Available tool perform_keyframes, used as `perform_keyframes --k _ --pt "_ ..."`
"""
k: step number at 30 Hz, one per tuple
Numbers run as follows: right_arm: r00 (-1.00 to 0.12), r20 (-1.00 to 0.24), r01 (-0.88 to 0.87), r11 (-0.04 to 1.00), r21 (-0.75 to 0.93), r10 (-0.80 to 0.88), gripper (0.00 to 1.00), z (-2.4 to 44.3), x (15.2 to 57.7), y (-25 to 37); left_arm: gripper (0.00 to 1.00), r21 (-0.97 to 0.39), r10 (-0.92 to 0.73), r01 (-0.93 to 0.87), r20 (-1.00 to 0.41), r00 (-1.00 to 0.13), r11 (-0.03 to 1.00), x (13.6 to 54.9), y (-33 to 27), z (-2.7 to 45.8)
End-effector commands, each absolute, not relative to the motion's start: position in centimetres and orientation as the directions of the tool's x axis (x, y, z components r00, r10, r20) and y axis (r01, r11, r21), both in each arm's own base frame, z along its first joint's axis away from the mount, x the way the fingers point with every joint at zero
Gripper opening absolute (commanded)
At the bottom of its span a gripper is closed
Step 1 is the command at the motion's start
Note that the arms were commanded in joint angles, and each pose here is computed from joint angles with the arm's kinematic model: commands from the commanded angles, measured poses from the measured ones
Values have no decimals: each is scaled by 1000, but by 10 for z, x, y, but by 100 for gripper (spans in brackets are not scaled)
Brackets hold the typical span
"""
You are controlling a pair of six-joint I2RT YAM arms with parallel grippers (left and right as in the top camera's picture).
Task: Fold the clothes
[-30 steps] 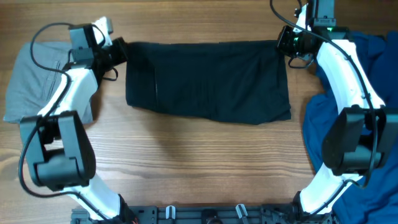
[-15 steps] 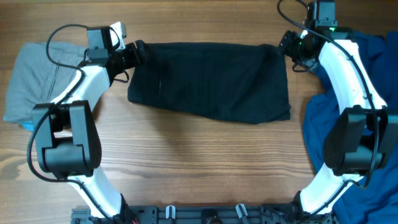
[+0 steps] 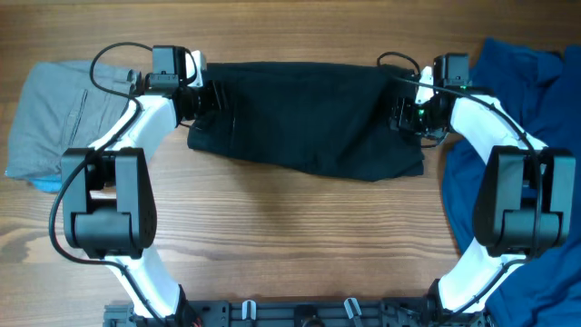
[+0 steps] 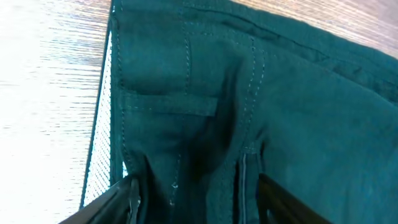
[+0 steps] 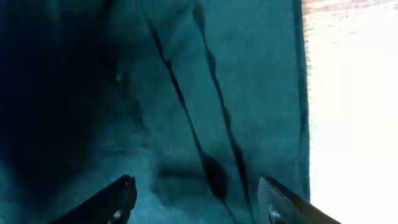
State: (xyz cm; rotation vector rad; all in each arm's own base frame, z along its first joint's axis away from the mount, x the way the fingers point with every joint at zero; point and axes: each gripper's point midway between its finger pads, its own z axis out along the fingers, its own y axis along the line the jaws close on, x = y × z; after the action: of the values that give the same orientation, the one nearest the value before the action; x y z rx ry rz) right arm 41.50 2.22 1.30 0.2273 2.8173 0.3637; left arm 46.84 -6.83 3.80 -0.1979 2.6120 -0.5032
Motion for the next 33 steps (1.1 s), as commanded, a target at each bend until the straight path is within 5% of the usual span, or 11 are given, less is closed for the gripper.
perform_keyframes --k 1,2,3,4,17,18,19,21,23,26,33 --pt "-959 -225 104 955 277 170 58 -11 405 25 59 -366 -208 -48 -413 -887 929 469 -67 27" --pt "-961 -220 101 953 287 169 47 -13 404 27 59 -365 -208 -49 -410 -888 930 468 -67 27" --pt "-961 -234 81 956 283 151 8 -9 407 27 59 -365 -208 -49 -409 -888 930 468 -67 27" --pt "-961 -243 63 957 282 134 4 -4 409 27 59 -365 -208 -49 -409 -888 930 468 -67 27" --pt "-943 -135 320 942 -106 305 4 68 350 -40 59 -364 -208 -50 -409 -888 930 468 -67 27" --pt "-937 -122 340 934 -107 327 7 68 346 -40 59 -364 -208 -50 -409 -888 930 468 -67 27" --pt "-936 -128 341 934 -106 327 68 68 347 -40 68 -364 -208 -50 -409 -888 930 468 -67 27" --pt "-937 -192 309 948 -71 291 76 70 366 -37 84 -365 -209 -50 -411 -887 930 468 -66 28" --pt "-971 -216 61 979 196 103 66 76 382 15 88 -368 -216 -58 -404 -889 928 464 -63 36" --pt "-965 -259 -170 817 552 -25 24 103 376 87 87 -362 -225 -90 -351 -909 928 447 -57 41" --pt "-975 9 218 941 261 223 4 9 344 46 79 -355 -174 -81 -238 -956 931 426 -62 7"
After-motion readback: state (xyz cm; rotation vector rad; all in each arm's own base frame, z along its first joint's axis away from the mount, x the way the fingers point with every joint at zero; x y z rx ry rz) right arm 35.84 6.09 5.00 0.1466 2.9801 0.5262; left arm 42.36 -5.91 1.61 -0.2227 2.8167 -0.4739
